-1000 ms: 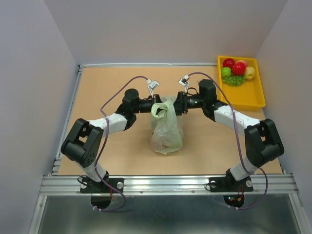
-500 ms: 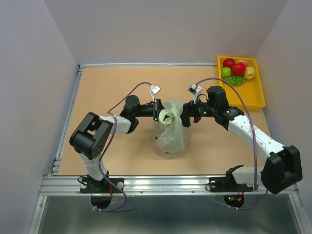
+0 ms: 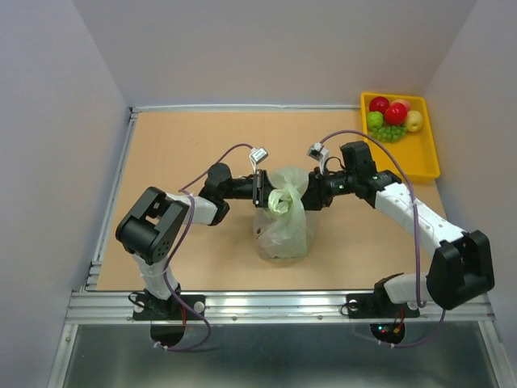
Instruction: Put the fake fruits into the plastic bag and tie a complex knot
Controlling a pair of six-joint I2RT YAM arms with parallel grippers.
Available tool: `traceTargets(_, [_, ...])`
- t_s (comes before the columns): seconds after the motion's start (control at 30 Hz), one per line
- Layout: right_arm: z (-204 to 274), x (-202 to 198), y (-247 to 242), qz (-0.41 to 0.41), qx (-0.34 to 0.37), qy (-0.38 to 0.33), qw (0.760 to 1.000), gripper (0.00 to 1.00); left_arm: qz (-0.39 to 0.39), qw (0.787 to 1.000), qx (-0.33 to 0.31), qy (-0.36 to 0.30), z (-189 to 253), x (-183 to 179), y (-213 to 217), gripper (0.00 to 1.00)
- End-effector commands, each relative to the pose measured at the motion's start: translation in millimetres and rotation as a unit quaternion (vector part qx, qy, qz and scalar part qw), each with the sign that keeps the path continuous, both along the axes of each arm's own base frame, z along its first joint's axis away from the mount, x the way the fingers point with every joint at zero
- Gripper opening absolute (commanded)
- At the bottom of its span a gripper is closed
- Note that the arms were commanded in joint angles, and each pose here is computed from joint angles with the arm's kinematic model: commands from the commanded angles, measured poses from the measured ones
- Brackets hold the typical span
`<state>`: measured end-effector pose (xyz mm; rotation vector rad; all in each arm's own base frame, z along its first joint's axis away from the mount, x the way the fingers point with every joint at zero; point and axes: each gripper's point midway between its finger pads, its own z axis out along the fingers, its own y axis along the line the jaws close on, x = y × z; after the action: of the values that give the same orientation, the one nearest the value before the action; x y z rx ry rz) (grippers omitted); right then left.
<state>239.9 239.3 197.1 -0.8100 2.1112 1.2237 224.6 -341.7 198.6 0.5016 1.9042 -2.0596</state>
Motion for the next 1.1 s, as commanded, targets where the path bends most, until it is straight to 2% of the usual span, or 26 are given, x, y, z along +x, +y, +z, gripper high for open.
traceTargets(0.0, [12,-6,17,0.048,0.045,0.034,0.997,0.38,-0.028,0.996,-0.049,-0.070,35,-21,3,0.00])
traceTargets(0.07, [7,-3,19,0.046,0.045,0.046,0.997,0.40,-0.031,0.996,-0.053,-0.071,37,-23,2,0.00])
traceTargets(0.17, [11,4,25,0.037,0.054,0.042,0.997,0.55,-0.039,0.995,-0.064,-0.073,39,-29,-2,0.00])
traceTargets(0.3, [28,11,36,0.023,0.081,0.034,0.996,0.64,-0.048,0.994,-0.071,-0.072,39,-29,-8,0.00])
traceTargets(0.37, [37,12,44,0.018,0.091,0.031,0.995,0.73,-0.051,0.994,-0.074,-0.068,37,-28,-11,0.00])
traceTargets(0.4, [38,13,47,0.015,0.093,0.029,0.995,0.84,-0.052,0.993,-0.076,-0.070,38,-26,-12,0.00])
traceTargets(0.5, [37,15,57,0.003,0.089,0.029,0.996,0.92,-0.060,0.992,-0.081,-0.074,41,-26,-17,0.00])
traceTargets(0.7, [24,36,61,-0.063,0.077,0.034,0.994,0.92,-0.047,0.992,-0.089,-0.072,41,-17,-27,0.00])
traceTargets(0.83, [24,44,59,-0.102,0.079,0.050,0.990,0.92,-0.020,0.995,-0.067,-0.066,31,0,-32,0.00])
traceTargets(0.93, [37,43,56,-0.098,0.083,0.019,0.992,0.92,-0.013,0.996,-0.054,-0.065,31,6,-29,0.00])
traceTargets(1.03, [41,46,40,-0.102,0.043,-0.038,0.993,0.93,-0.004,0.996,-0.035,-0.082,31,11,-21,0.00])
traceTargets(1.07, [30,47,29,-0.105,0.004,-0.054,0.993,0.93,-0.003,0.996,-0.032,-0.088,32,10,-19,0.00])
